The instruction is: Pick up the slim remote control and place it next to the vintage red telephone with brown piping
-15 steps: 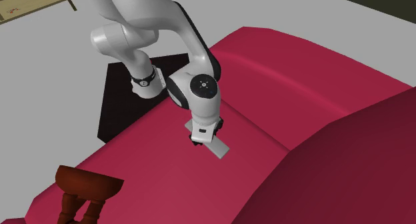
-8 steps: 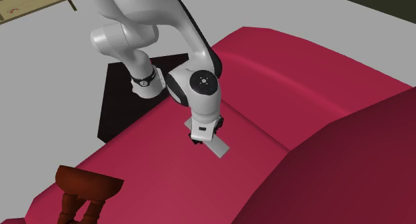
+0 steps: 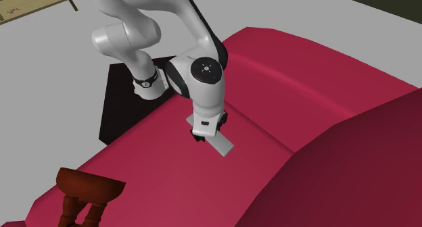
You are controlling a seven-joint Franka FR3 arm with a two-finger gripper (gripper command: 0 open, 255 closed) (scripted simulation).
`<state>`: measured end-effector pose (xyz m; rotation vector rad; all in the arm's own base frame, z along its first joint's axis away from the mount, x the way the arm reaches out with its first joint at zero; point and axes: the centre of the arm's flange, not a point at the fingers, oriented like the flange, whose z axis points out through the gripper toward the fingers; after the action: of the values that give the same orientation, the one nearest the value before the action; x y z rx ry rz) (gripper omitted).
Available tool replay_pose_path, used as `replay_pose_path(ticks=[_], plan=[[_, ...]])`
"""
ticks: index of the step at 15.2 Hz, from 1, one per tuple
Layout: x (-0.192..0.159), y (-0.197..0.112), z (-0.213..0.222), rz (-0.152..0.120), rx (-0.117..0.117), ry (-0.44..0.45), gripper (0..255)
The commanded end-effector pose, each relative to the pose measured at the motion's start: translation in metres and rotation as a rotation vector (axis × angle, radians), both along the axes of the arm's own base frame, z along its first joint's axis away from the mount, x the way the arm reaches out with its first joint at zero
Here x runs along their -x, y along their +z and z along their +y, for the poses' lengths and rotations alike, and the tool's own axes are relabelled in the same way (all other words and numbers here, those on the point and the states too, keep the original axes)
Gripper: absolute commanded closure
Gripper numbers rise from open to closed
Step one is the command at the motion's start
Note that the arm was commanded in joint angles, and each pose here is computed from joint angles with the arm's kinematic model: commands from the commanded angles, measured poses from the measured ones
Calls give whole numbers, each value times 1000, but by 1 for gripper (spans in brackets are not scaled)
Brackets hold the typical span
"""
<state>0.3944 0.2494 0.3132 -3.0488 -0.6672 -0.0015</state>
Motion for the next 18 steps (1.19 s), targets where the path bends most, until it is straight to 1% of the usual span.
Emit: replay_pose_path(ticks=[1,18], plan=[[-1,11,-1,0,0,0,255],[-1,100,-1,0,0,0,255]])
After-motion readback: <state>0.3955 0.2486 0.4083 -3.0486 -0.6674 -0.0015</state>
